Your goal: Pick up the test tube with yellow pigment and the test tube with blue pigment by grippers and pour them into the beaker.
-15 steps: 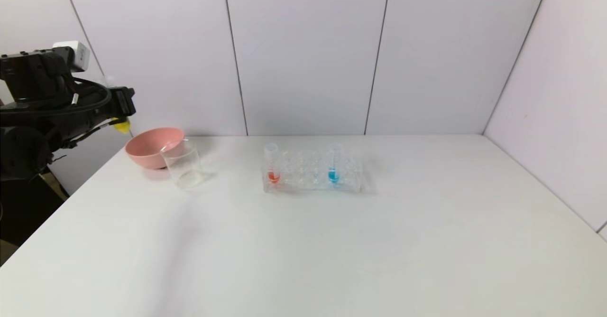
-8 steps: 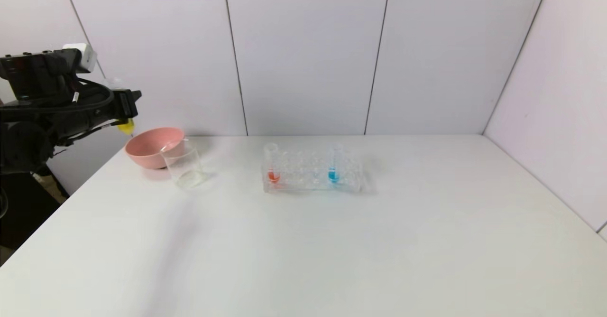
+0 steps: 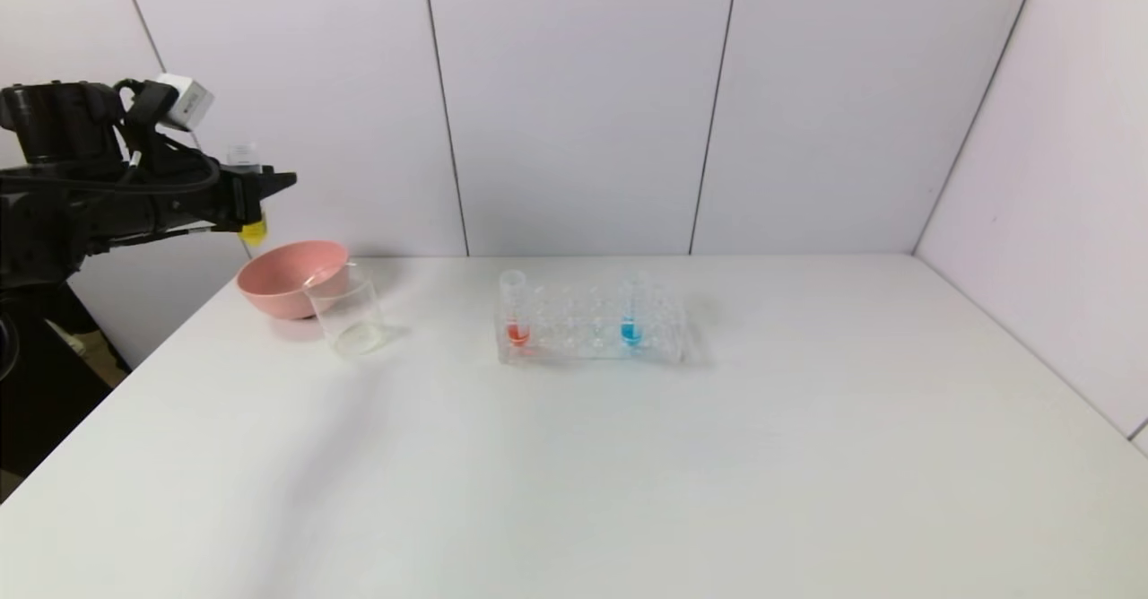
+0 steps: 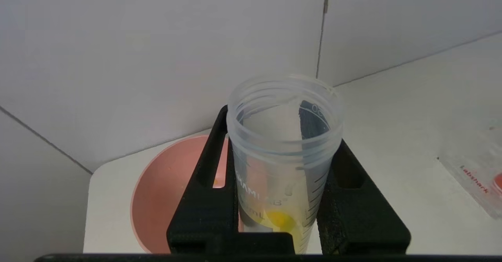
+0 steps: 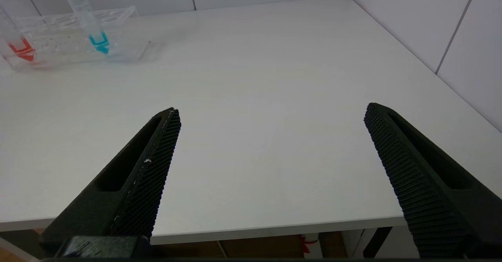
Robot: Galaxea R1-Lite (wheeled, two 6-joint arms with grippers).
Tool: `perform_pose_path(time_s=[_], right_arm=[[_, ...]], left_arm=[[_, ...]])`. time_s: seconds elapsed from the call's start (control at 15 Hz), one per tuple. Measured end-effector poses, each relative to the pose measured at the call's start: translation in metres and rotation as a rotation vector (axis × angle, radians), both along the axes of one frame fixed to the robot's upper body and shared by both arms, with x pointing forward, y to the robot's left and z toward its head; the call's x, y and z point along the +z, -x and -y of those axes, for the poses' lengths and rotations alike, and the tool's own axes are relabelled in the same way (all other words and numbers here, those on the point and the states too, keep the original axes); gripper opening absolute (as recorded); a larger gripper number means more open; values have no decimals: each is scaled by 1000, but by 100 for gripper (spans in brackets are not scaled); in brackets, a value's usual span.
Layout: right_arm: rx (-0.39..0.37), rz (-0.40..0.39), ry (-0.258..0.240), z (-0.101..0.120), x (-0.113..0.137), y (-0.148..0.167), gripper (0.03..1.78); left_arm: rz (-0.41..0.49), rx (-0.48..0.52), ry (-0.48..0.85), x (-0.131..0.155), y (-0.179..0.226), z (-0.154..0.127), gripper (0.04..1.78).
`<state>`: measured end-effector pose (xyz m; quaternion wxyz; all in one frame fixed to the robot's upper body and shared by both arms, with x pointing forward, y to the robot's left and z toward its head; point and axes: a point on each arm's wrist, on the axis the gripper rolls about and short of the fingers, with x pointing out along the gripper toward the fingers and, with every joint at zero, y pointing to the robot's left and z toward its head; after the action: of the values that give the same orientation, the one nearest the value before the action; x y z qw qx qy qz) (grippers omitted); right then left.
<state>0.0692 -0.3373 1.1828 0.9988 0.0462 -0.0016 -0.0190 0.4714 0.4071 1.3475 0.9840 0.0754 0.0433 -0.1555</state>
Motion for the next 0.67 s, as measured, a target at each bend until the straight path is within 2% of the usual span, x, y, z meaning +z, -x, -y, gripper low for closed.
perform_pose_path(time_s=[0.47,0.67], right_arm=[[0,0,0,0,0,0,171],[0,0,1,0,0,0,171]], left_arm=[[-45,-154,-187,5,-11,-8,54],[-75,-248,-269,5,-14,-15,54]])
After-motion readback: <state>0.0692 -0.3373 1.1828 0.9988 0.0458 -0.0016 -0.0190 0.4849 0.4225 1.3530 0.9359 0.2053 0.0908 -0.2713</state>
